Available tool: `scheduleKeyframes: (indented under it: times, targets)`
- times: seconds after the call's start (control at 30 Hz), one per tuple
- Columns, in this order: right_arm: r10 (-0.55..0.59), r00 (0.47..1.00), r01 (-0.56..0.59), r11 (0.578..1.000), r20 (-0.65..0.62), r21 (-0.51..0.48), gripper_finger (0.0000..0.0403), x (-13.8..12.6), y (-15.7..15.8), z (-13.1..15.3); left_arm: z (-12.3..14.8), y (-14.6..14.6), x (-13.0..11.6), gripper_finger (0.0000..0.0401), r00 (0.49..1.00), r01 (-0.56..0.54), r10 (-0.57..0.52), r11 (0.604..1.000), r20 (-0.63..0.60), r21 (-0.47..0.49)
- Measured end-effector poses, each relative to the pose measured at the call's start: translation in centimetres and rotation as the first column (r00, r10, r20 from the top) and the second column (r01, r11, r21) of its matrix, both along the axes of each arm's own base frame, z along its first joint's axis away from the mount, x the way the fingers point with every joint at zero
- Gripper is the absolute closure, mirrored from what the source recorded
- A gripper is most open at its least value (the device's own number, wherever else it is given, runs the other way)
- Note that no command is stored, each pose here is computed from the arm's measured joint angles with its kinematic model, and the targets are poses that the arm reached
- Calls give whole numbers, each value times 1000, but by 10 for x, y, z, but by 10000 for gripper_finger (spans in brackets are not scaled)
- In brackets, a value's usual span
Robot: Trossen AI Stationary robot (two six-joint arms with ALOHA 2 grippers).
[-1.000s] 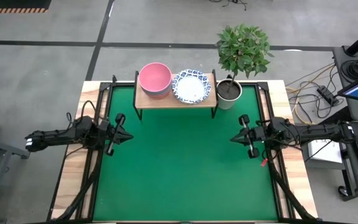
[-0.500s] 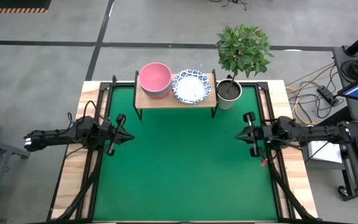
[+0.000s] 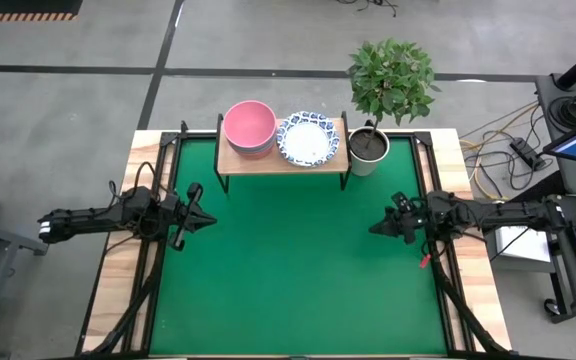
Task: Place and stack bowls onto a shelf
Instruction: Return to Home Position
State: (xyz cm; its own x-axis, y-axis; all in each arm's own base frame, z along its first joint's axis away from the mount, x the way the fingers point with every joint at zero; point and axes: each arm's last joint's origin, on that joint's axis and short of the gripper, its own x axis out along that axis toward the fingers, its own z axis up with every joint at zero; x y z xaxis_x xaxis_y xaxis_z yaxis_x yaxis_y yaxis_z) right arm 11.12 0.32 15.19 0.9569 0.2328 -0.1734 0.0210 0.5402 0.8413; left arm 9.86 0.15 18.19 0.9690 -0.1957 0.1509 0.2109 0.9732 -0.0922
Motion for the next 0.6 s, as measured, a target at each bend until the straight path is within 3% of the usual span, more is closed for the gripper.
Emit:
scheduleKeyframes:
  times: [0.53, 0.6]
  targets:
    - [-49, 958, 57, 998, 281, -20, 394, -15, 1, 24, 0, 0, 0, 401, 1000, 0, 0, 1000, -2, 0]
    - [-112, 952, 120, 993, 285, -10, 394, -15, -1, 24, 0, 0, 0, 401, 1000, -1, 1, 1000, -4, 0]
